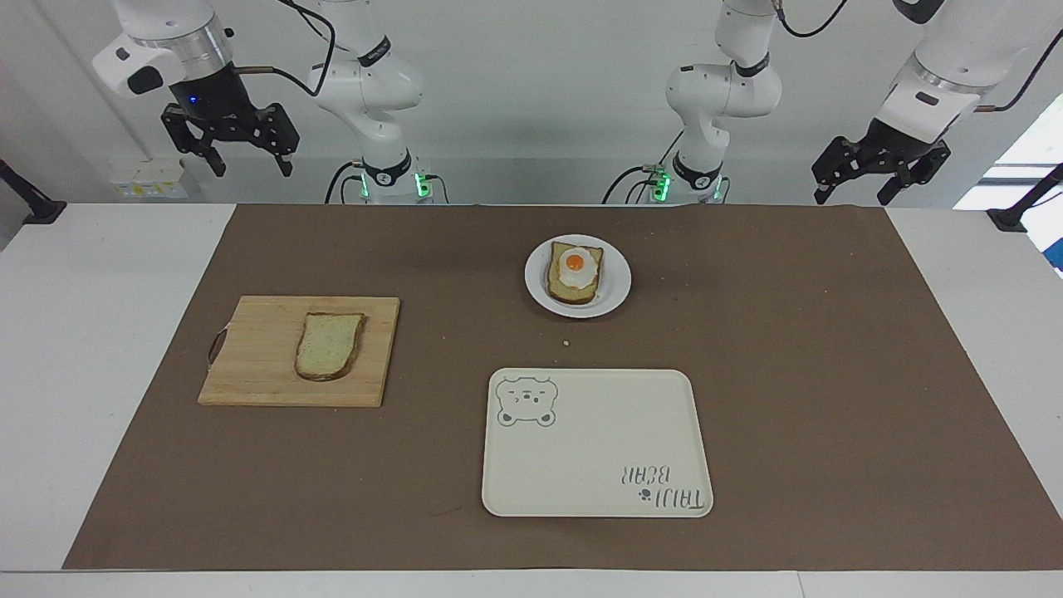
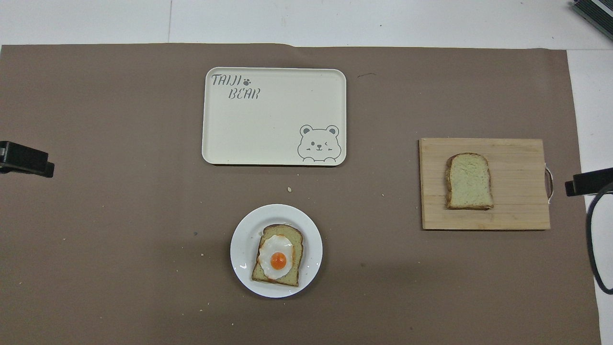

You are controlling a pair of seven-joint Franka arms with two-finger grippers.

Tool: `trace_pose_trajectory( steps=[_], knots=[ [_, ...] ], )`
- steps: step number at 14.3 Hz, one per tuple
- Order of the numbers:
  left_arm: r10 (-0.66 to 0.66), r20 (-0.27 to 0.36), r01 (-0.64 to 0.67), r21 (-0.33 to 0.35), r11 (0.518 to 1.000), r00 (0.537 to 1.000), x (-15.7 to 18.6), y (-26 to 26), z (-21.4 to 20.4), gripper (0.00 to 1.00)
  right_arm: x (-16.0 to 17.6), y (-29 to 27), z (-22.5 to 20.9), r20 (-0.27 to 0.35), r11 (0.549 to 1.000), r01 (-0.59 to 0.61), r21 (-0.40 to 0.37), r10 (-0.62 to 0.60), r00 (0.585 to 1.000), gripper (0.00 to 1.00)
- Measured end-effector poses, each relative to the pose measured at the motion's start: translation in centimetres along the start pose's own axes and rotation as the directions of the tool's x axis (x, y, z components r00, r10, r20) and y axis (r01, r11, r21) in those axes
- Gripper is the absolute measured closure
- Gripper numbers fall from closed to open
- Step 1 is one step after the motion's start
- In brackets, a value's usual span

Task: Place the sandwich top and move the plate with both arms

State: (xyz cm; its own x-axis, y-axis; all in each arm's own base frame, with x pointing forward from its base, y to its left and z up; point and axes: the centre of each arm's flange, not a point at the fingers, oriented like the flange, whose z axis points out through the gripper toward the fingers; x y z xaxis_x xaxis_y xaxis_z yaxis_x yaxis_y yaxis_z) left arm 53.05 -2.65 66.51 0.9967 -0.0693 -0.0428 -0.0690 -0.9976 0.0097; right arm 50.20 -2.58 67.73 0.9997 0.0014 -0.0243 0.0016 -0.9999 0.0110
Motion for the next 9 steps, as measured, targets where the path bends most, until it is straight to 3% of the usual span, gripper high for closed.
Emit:
trace_pose_trajectory(
  steps=[9],
  knots=[
    [0.002,-0.001,-0.002,-0.028,1.000,1.000,0.00,0.16,-0.01,0.00,0.00,0.01,0.09,0.001,1.000,0.000,0.000,0.000,1.000,0.00]
  ],
)
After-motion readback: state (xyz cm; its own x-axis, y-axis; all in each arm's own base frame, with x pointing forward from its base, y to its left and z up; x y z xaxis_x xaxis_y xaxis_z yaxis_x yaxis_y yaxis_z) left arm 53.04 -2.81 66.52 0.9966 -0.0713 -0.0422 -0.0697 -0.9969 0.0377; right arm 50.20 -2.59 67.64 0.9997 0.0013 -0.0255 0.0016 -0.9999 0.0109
